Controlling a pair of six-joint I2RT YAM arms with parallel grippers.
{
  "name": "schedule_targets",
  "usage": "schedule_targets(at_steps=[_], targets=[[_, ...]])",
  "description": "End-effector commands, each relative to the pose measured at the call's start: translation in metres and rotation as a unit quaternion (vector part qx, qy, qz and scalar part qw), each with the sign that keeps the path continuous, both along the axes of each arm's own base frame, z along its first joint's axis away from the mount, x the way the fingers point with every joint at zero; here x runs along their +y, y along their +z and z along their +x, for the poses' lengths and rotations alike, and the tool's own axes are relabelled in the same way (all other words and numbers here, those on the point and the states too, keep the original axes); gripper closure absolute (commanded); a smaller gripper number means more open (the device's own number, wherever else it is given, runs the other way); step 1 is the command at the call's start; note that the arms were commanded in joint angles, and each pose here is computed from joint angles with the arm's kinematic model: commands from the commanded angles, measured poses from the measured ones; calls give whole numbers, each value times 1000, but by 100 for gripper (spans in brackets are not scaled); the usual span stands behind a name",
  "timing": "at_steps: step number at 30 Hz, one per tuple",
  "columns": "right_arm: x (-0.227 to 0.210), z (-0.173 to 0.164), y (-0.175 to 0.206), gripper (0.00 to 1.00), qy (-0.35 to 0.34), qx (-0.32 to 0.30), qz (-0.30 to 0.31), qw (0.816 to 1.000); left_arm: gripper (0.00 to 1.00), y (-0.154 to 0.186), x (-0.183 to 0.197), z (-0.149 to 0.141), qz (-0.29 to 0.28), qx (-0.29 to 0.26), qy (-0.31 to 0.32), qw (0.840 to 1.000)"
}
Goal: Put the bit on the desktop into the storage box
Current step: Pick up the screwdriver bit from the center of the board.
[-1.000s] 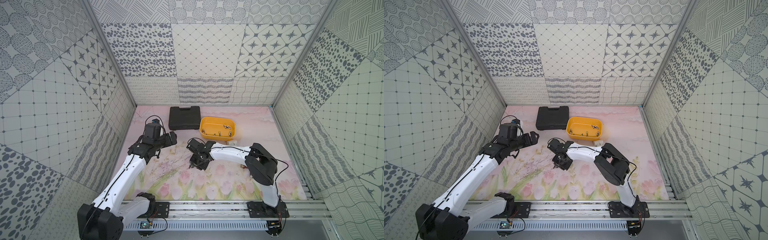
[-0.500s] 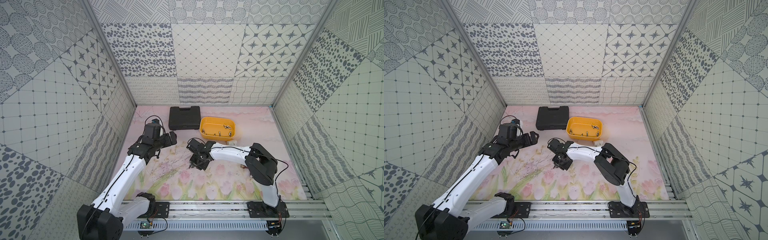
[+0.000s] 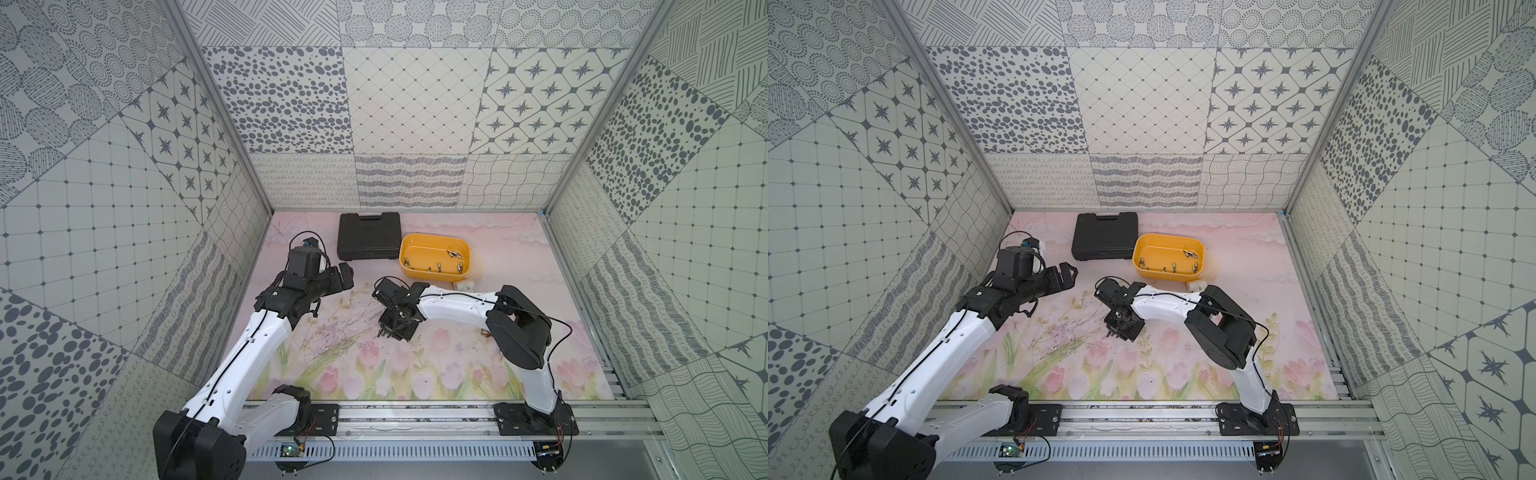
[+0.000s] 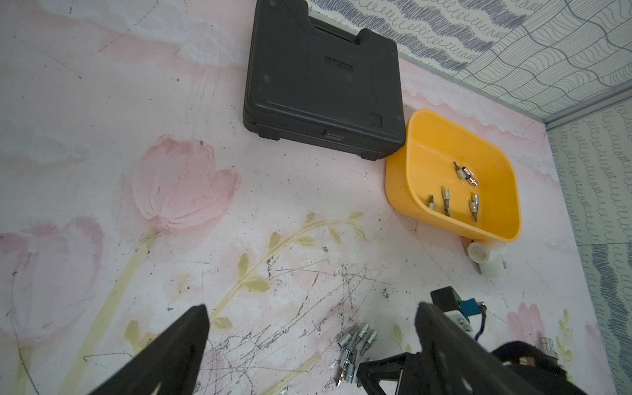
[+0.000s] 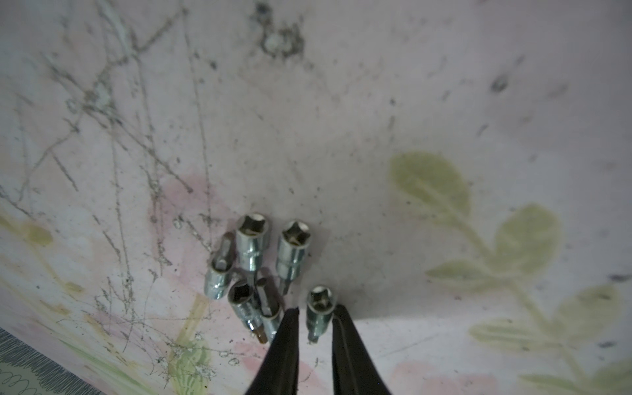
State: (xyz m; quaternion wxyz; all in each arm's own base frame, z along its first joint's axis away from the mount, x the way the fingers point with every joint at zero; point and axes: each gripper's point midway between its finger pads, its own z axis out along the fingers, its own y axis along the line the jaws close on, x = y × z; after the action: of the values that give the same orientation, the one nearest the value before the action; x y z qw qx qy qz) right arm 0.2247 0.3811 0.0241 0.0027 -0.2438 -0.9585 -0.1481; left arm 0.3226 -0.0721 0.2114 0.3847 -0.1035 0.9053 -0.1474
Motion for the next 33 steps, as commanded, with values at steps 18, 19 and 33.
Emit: schedule_targets(at_steps=[18, 19, 33], targets=[[-5, 5, -2, 91, -5, -1, -6, 1000, 1, 13, 0, 6, -2, -25, -1, 1000], [-6, 5, -1, 91, -6, -3, -7, 1000, 1, 13, 0, 6, -2, -25, -2, 1000], [-46, 15, 16, 92, -12, -54, -31, 998, 1, 8, 3, 7, 7, -17, 3, 1000]])
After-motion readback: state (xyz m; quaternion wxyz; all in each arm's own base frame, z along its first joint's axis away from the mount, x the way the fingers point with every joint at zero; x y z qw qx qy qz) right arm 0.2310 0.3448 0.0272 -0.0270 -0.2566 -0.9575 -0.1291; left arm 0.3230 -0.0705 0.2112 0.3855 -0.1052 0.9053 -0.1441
